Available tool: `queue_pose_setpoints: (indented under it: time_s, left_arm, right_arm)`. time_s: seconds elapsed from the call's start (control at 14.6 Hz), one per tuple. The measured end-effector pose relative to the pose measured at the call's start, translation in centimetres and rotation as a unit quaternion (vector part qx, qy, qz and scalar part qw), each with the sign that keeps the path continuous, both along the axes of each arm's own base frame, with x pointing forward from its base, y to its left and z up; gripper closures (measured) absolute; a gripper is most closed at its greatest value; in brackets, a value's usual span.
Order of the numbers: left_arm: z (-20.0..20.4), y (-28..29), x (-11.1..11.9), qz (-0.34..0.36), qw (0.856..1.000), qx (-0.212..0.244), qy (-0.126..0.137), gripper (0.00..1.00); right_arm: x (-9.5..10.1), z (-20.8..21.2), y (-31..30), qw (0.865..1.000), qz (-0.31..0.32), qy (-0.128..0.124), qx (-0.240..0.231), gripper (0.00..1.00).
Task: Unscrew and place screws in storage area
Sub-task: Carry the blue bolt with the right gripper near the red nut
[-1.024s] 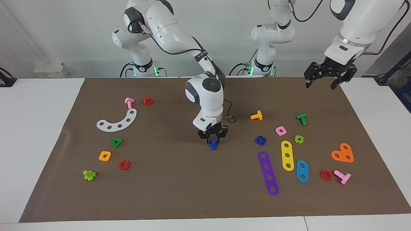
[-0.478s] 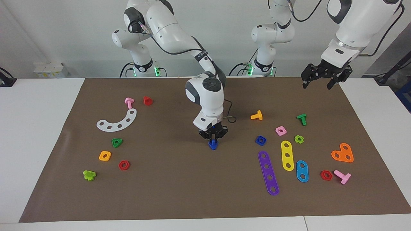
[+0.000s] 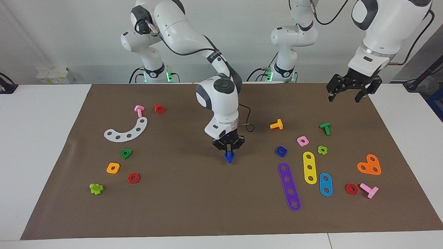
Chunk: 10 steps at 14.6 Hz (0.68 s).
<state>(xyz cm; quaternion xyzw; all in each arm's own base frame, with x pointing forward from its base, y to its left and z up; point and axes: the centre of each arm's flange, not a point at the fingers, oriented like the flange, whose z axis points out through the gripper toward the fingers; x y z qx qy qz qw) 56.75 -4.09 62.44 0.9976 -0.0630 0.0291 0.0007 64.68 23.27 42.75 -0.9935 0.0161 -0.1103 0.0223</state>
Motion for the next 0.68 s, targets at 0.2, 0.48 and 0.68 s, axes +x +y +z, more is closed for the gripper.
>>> queue_pose_setpoints:
  time_s: [0.2,0.48,0.68]
  left_arm:
    - [-0.1,0.0,-0.1,0.003,1.000,0.000,0.001,0.00]
    - [-0.3,0.0,-0.1,0.008,1.000,0.000,0.003,0.00]
    - [-0.2,-0.2,-0.2,0.012,1.000,-0.001,0.003,0.00]
  right_arm:
    - [-1.7,-0.7,-11.0,0.999,0.020,0.031,-0.009,0.82]
    - [-4.3,-5.2,-17.9,0.998,0.028,0.056,-0.008,0.82]
    - [-5.5,-7.9,-20.5,0.998,0.029,0.052,-0.011,0.82]
